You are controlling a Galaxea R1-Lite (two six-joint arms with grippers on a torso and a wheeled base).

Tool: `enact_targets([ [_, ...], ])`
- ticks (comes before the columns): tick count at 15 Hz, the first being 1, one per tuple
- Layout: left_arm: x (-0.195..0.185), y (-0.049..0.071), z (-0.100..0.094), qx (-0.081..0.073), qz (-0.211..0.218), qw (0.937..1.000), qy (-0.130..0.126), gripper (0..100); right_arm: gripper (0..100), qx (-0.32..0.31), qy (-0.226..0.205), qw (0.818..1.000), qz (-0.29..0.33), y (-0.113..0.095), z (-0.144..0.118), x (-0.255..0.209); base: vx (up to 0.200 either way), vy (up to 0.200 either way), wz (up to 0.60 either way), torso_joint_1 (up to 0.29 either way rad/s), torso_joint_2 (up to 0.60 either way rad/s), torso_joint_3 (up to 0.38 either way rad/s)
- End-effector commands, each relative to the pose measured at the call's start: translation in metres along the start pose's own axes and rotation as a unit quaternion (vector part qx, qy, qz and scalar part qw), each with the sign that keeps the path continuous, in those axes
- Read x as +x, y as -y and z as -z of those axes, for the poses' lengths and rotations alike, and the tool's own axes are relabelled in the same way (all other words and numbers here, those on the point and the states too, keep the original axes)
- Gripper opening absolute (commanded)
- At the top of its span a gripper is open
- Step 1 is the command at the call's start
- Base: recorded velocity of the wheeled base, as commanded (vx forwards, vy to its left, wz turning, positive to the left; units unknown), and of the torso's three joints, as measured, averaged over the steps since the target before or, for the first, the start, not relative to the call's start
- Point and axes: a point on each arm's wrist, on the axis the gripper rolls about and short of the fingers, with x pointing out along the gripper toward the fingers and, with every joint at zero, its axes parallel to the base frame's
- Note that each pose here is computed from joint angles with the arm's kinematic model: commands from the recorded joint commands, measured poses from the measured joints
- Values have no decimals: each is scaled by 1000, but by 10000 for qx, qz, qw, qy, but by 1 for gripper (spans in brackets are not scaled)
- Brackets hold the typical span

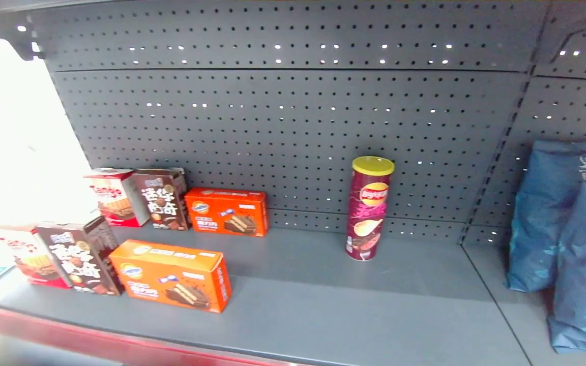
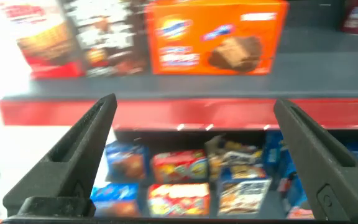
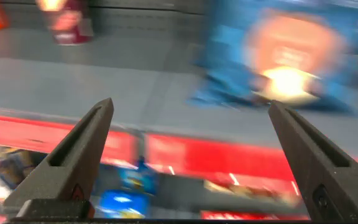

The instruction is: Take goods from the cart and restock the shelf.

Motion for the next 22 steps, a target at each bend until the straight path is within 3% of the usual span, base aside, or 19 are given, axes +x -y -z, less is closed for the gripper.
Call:
enact_targets([
  [1,0,0,0,7,-2,10000,1,100,100,0,2,10000,-7,0,0,0,0,0,600,-2,-2,2],
  [14,0,0,0,15,14,10000,2,100,100,8,2,10000,-7,0,0,0,0,0,600,1,3,4],
  [20,0,0,0,15,-17,10000,9,100,100,7,9,10000,-7,0,0,0,0,0,0,0,0,0],
  [22,-4,0,-13,39,69,9997,225,100,100,16,2,10000,-7,0,0,0,0,0,0,0,0,0],
])
